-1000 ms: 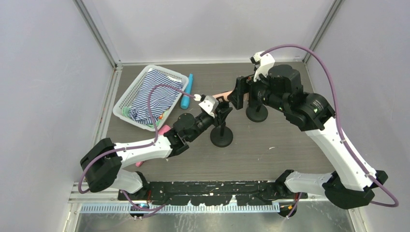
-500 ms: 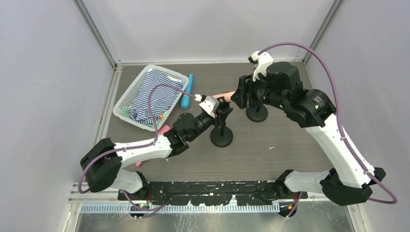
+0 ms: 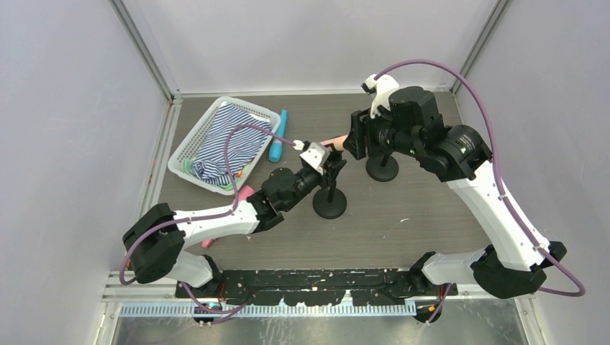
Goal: Attach the microphones to the stand
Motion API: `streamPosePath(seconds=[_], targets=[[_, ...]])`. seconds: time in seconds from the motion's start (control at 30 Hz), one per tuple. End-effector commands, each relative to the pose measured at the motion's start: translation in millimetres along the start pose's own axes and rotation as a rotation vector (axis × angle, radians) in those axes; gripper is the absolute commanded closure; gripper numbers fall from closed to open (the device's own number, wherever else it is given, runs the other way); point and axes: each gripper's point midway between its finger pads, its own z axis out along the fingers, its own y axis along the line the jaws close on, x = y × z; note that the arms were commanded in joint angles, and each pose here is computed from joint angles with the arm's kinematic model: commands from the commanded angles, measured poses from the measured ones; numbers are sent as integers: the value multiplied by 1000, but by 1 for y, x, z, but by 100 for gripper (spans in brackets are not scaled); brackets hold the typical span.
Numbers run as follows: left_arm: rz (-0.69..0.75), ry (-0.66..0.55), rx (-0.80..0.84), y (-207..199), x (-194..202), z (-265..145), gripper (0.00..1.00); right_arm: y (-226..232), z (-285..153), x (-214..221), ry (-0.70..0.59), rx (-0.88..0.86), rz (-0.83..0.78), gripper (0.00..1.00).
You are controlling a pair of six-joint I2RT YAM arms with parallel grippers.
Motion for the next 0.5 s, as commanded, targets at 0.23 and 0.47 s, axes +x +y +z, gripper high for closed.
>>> streamPosePath(seconds=[0.23,0.47], targets=[[72,117,165,-49,29,-4,100,-7,52,62,282,17,-93,99],[72,112,172,-51,28,-4,100,2,65,73,319,-36,-79,99]])
